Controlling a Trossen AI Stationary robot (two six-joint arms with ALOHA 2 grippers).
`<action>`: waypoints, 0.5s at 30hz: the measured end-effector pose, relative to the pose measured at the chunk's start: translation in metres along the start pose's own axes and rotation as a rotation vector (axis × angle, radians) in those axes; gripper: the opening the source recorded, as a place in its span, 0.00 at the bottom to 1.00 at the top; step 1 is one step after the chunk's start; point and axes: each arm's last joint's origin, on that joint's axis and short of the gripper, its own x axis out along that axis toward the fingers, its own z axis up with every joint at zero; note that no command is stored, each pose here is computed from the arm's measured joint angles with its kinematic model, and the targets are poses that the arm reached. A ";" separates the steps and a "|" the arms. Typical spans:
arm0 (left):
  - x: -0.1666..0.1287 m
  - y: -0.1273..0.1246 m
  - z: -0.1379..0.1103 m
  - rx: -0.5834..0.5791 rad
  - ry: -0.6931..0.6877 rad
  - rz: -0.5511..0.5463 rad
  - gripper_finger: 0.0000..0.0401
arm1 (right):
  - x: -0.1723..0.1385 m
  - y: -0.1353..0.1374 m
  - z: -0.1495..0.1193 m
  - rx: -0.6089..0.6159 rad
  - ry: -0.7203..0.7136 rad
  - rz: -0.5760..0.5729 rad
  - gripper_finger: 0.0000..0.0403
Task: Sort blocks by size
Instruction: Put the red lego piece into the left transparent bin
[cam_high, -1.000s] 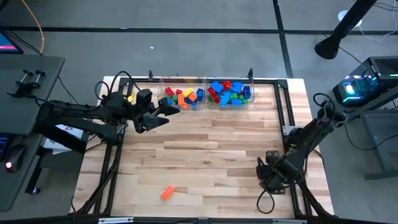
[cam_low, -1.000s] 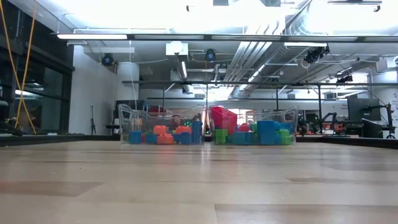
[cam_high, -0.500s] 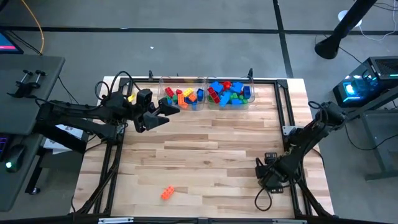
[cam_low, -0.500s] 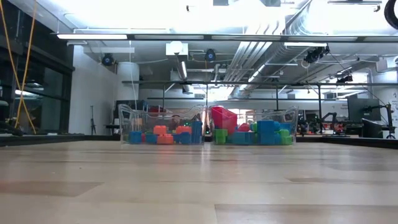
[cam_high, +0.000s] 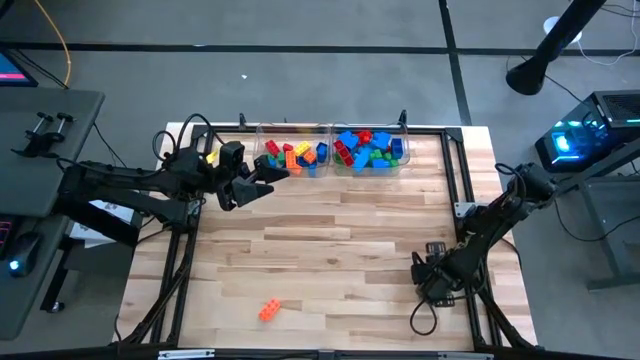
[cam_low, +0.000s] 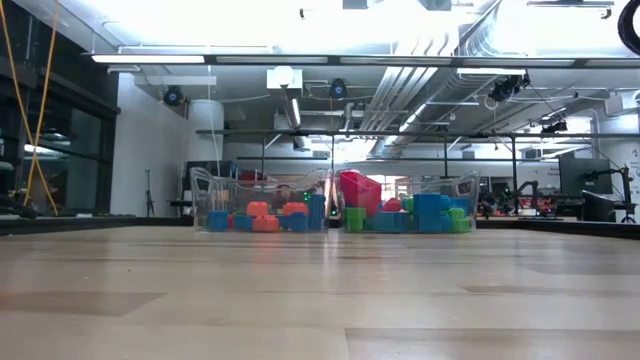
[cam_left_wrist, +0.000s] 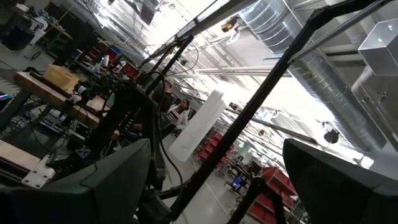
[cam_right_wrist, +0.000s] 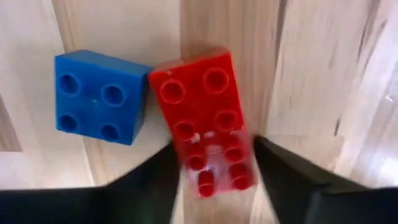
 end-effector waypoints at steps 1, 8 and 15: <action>0.000 0.000 0.000 0.000 0.000 0.000 0.88 | -0.002 0.000 0.000 0.001 0.002 -0.009 0.39; 0.000 -0.001 -0.001 0.031 0.032 -0.038 0.88 | -0.038 -0.011 0.031 0.005 -0.115 -0.155 0.34; 0.000 -0.002 0.000 0.032 0.028 -0.049 0.88 | -0.090 -0.070 0.122 0.105 -0.638 -0.275 0.34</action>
